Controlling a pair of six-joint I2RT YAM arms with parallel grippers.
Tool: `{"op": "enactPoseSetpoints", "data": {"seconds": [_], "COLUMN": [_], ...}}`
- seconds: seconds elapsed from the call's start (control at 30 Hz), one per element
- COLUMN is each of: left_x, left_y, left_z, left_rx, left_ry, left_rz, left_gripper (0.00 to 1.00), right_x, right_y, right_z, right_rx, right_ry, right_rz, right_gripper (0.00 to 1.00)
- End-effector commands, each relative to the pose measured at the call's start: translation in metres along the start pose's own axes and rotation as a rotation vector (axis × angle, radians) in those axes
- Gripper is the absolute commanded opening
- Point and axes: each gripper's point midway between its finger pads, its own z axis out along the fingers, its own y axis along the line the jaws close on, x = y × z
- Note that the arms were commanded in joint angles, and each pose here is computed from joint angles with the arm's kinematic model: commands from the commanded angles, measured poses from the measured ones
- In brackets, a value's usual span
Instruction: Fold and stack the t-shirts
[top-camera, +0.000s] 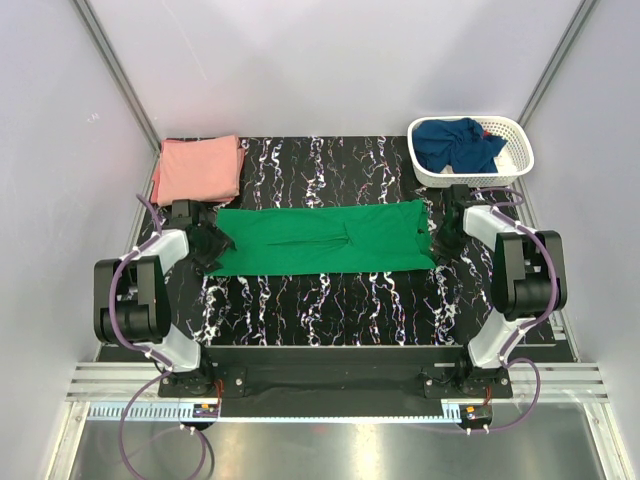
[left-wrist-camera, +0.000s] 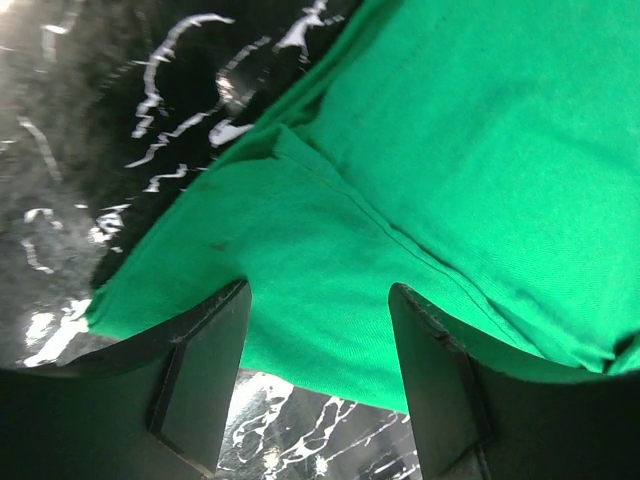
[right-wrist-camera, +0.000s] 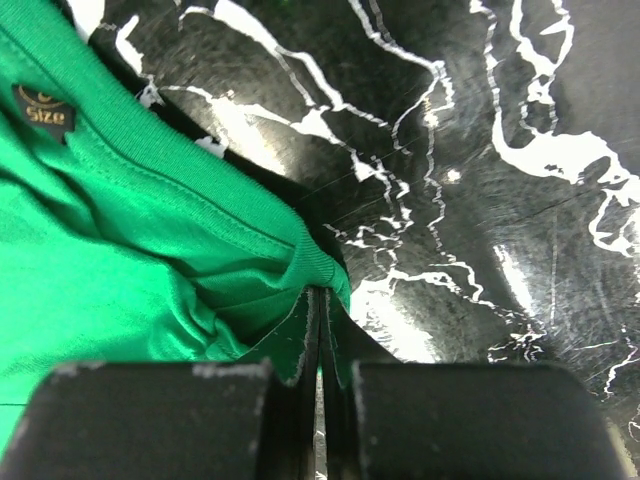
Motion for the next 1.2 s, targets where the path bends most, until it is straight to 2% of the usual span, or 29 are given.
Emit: {"op": "enactPoseSetpoints", "data": {"seconds": [0.0, 0.23, 0.47, 0.6, 0.77, 0.9, 1.0, 1.17], "left_x": [-0.016, -0.014, -0.026, -0.033, -0.035, -0.029, -0.027, -0.024], "left_y": [0.032, 0.022, -0.012, -0.019, -0.016, -0.002, 0.011, 0.05], "left_z": [-0.005, -0.016, -0.06, -0.07, -0.051, -0.031, -0.024, -0.012], "left_rx": [-0.157, -0.108, 0.02, 0.037, 0.008, -0.06, -0.091, -0.248], "left_ry": [-0.097, -0.1, -0.165, -0.185, -0.168, -0.085, -0.095, -0.105], "left_rz": [0.005, 0.009, 0.036, 0.039, 0.054, 0.045, 0.031, 0.012], "left_gripper": [0.66, 0.66, 0.67, 0.67, 0.67, 0.67, 0.68, 0.68], "right_x": [-0.002, -0.007, -0.027, -0.015, 0.003, 0.01, 0.009, 0.004], "right_y": [-0.033, -0.024, 0.004, 0.039, 0.055, 0.042, 0.02, 0.008], "right_z": [0.01, -0.007, -0.063, -0.071, -0.053, -0.026, -0.01, -0.002], "right_rx": [0.121, 0.057, -0.085, -0.287, -0.393, -0.307, -0.184, -0.119], "right_ry": [-0.021, -0.032, -0.086, -0.021, 0.066, 0.092, 0.073, 0.04], "right_rz": [0.005, -0.004, -0.003, -0.01, -0.014, 0.007, 0.007, -0.015], "right_gripper": [0.0, 0.0, 0.0, 0.0, 0.0, 0.0, 0.0, 0.0]}}
